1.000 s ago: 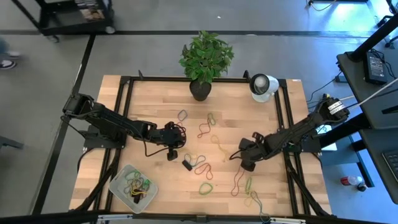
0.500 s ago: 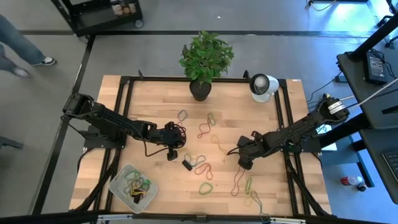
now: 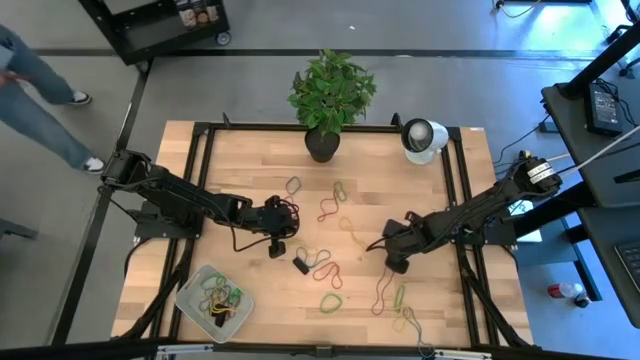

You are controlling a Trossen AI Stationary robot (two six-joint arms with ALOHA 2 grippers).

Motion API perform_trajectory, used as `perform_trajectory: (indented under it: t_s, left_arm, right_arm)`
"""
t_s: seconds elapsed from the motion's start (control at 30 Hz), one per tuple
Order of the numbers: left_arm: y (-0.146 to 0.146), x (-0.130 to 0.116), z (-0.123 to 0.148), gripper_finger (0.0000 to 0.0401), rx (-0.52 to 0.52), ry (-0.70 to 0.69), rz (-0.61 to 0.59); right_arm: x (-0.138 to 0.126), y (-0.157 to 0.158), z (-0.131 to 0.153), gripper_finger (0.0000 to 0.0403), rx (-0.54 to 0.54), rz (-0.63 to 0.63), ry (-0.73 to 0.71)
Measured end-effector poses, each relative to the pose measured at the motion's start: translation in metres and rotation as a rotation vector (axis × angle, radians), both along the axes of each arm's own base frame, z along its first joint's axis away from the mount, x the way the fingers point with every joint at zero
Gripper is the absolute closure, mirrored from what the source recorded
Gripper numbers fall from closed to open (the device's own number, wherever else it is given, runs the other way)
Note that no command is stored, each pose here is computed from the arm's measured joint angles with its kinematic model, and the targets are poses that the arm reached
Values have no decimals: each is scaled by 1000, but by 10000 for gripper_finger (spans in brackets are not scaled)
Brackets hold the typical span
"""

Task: Pick and place rubber bands into bin
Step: Put the blue rubber band into the gray bin

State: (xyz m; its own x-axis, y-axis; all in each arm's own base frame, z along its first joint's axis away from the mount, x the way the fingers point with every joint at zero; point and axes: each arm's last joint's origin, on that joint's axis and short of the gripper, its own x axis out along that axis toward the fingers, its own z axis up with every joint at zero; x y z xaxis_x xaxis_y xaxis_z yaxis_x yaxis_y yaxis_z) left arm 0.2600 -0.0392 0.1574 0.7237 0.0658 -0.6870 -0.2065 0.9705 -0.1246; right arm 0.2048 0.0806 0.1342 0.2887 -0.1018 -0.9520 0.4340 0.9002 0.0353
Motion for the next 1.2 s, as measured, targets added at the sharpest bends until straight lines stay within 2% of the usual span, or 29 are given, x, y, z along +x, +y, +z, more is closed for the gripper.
perform_trajectory:
  t_s: [0.27,0.37,0.5,0.6,0.87,1.03,1.2]
  left_arm:
    - [0,0,0,392,0,0,0]
    - [0,0,0,393,0,0,0]
    - [0,0,0,389,0,0,0]
    - [0,0,0,389,0,0,0]
    - [0,0,0,390,0,0,0]
    - [0,0,0,389,0,0,0]
    - [0,0,0,393,0,0,0]
  right_arm:
    - [-8,-3,-9,331,7,-20,19]
    - [-8,-2,-9,349,4,-16,22]
    - [-9,-1,-9,394,3,-7,20]
    - [-8,2,-8,394,1,6,14]
    - [4,16,21,399,-32,103,32]
    - [13,21,44,399,-46,117,32]
    - [22,23,67,401,-122,156,5]
